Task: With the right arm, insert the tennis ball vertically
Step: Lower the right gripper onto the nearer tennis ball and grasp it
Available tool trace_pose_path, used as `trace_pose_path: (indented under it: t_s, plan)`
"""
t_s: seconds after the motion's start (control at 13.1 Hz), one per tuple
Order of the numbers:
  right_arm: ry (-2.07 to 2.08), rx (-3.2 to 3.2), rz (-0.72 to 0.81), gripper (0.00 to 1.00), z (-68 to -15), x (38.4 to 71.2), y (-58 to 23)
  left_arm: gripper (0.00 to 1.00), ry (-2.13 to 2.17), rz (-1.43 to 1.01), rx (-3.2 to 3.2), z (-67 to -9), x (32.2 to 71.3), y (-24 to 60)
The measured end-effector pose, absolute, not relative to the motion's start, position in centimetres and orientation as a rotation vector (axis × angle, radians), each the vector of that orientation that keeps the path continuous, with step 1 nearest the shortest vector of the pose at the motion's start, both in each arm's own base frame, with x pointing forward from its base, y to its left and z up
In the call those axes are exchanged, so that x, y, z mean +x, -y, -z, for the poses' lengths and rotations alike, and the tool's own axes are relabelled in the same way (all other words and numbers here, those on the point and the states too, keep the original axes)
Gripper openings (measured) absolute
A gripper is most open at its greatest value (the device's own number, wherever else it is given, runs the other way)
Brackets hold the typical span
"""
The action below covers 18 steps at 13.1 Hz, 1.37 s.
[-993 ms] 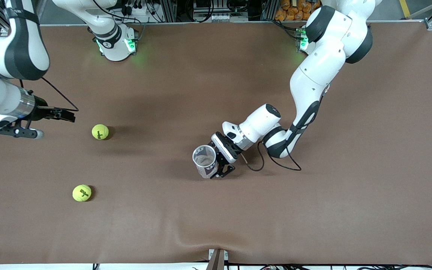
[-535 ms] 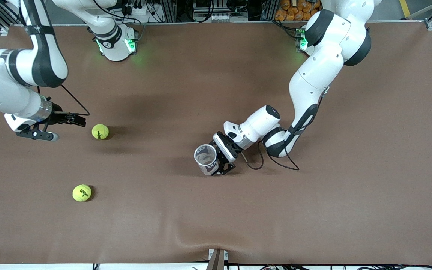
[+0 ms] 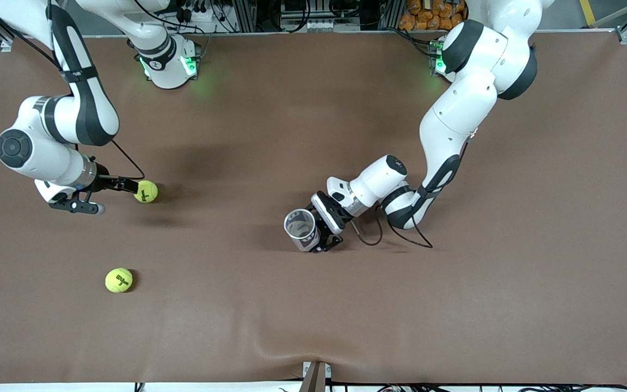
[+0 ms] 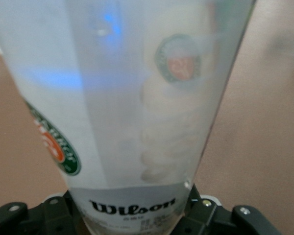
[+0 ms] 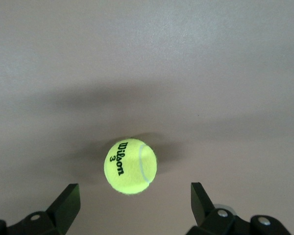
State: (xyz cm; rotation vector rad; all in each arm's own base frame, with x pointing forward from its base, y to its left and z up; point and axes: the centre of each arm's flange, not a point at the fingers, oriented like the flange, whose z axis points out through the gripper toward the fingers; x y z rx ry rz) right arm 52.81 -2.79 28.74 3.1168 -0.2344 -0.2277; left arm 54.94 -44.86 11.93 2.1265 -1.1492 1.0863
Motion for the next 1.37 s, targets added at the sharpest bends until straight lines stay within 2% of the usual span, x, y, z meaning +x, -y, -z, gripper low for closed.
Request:
trace_pose_path:
  t_s: [0.46, 0.84, 1.37]
  plan:
    - [0.232, 3.111, 0.208, 1.00, -24.6, 53.1, 2.7, 0.80, 1.156, -1.087, 2.122, -11.9, 54.9, 44.9]
    - [0.273, 3.093, 0.301, 1.00, -20.9, 52.1, 2.6, 0.80, 1.156, -1.087, 2.122, -11.9, 54.9, 44.9]
    - [0.301, 3.071, 0.377, 1.00, -18.6, 50.9, 1.4, 0.79, 1.151, -1.090, 2.125, -11.9, 55.1, 44.6]
